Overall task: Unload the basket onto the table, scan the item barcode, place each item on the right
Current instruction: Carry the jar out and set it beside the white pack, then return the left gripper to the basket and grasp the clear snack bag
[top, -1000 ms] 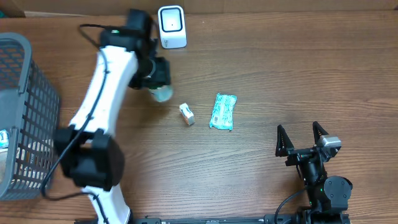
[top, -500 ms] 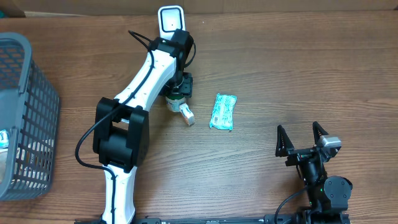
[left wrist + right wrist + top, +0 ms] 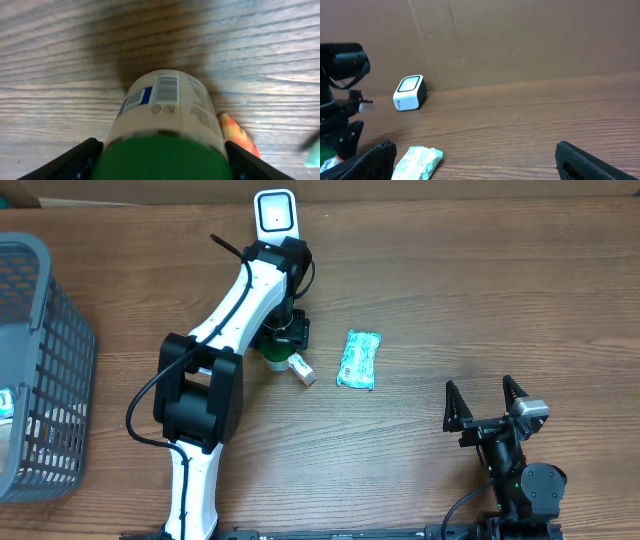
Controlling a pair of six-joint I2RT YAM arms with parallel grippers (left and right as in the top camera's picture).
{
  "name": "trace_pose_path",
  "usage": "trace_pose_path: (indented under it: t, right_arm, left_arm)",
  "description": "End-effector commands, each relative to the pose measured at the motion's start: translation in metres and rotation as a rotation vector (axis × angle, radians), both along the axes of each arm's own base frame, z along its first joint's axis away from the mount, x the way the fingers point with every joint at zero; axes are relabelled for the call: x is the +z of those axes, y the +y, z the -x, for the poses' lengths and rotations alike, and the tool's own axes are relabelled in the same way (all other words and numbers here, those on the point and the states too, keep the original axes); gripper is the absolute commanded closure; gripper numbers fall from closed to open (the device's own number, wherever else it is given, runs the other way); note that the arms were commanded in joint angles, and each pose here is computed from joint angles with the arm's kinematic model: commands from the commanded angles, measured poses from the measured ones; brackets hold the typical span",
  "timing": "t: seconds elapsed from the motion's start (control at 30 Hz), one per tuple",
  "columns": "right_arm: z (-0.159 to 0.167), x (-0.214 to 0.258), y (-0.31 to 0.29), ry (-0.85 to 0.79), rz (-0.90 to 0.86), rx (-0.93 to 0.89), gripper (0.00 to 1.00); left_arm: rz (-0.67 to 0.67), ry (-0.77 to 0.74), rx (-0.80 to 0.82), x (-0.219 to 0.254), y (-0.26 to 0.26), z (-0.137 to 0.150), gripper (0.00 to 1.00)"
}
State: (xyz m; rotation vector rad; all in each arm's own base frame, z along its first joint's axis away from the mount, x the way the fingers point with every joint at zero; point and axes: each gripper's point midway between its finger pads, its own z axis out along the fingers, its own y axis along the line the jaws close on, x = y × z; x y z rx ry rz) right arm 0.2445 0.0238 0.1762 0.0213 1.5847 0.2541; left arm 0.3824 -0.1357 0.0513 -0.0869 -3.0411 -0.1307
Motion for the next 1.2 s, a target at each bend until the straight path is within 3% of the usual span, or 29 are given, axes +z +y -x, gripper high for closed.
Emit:
trace_pose_path:
  t: [0.0,0.1,0.23,0.37,0.5,0.7,0.8,1.0,1.17]
  right_arm:
    - [0.000,-0.002,0.001,-0.001,0.000,0.002,0.00]
    - [0.000,-0.002,0.001,-0.001,0.000,0.002,0.00]
    - [0.000,-0.002,0.001,-0.001,0.000,0.002,0.00]
    - [0.000,-0.002,0.001,-0.001,0.000,0.002,0.00]
    - [0.000,-0.002,0.001,-0.001,0.000,0.002,0.00]
    - [0.000,-0.002,0.001,-0.001,0.000,0.002,0.00]
    - [0.000,-0.002,0.001,-0.001,0.000,0.001,0.00]
    - [0.000,-0.002,0.001,-0.001,0.000,0.001,0.00]
    - [0.000,-0.002,0.001,-0.001,0.000,0.001,0.00]
  left_arm:
    - [0.058,-0.173,-0.005,0.064,-0.006,-0.031,0.21]
    - [0.117,-0.335,0.002,0.137,-0.007,-0.040,0.19]
    - [0.168,-0.535,0.075,0.229,0.022,-0.026,0.16]
    - [0.124,-0.700,0.362,0.300,0.118,0.017,0.16]
    - [0.068,-0.771,0.619,0.325,0.195,0.054,0.11]
    - [-0.069,-0.788,1.029,0.328,0.306,0.113,0.00]
    - [-0.097,-0.767,1.213,0.318,0.348,0.137,0.00]
    - [-0.099,-0.706,1.378,0.290,0.396,0.155,0.00]
    - [-0.147,-0.540,1.441,0.232,0.416,0.166,0.01]
